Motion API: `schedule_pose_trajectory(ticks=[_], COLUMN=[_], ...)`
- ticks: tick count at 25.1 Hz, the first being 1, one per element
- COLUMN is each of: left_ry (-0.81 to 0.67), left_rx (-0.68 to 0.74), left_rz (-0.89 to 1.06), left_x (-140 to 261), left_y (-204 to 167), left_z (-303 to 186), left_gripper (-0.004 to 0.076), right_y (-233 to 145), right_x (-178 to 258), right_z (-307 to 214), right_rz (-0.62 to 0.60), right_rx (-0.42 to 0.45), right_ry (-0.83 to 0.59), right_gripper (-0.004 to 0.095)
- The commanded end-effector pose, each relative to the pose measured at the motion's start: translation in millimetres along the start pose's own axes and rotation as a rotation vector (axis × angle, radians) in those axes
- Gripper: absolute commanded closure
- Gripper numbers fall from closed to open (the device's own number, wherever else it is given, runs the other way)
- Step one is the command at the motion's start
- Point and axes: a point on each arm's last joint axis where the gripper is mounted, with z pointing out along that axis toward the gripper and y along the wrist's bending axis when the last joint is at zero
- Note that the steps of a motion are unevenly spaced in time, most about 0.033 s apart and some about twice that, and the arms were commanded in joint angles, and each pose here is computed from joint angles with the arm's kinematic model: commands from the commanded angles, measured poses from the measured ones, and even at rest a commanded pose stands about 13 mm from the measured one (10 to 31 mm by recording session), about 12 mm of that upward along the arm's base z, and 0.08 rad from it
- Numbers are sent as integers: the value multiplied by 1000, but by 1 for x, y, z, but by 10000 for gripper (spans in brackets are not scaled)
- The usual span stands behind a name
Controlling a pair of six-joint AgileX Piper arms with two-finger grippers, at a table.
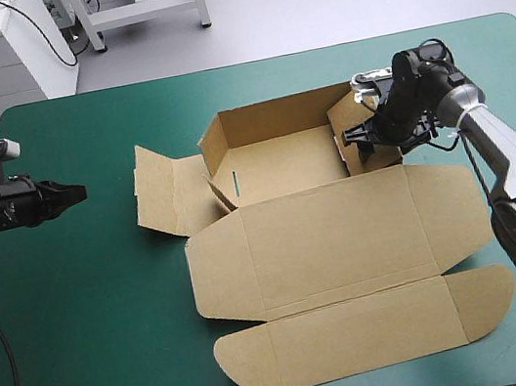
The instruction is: Fold the box
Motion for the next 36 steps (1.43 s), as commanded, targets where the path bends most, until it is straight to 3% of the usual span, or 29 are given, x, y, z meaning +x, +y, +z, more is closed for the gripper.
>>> schedule_pose_trajectory(ticks=[1, 2, 3, 4, 5, 8, 10, 15, 20, 26, 36], left_ry=[-75, -68, -63, -63, -64, -64, -69, -65, -35, -64, -199], left_rx=[18, 28, 34, 37, 38, 38, 32, 29, 46, 3, 215], left_rz=[13, 12, 12, 12, 11, 9, 8, -71, -96, -127, -282], left_x=[-11, -11, -10, -10, -11, -11, -11, -11, -7, -9, -25], left_y=[-13, -14, -15, -15, -15, -15, -14, -5, 5, 20, 9], left_z=[-12, -12, -12, -12, -12, -12, -12, -5, 5, 15, 36], left_gripper=[733, 733, 733, 733, 732, 732, 732, 732, 733, 732, 733], right_y=[2, 2, 1, 1, 1, -1, 0, 2, -9, -15, 2], right_x=[-2, -1, 0, 1, 2, 4, 2, -10, -3, 19, 33], right_z=[-29, -28, -25, -21, -17, 6, 2, -59, -113, -169, -208], right_rz=[-12, -16, -24, -69, -91, -101, -136, -143, -100, -114, -149], right_rx=[-8, -6, -4, -3, -2, -3, -8, -29, -190, -165, -283], right_ry=[-81, -67, -51, -17, 6, 96, 82, -104, -243, -380, -529], right_gripper=[411, 568, 661, 842, 922, 918, 922, 922, 922, 922, 922])
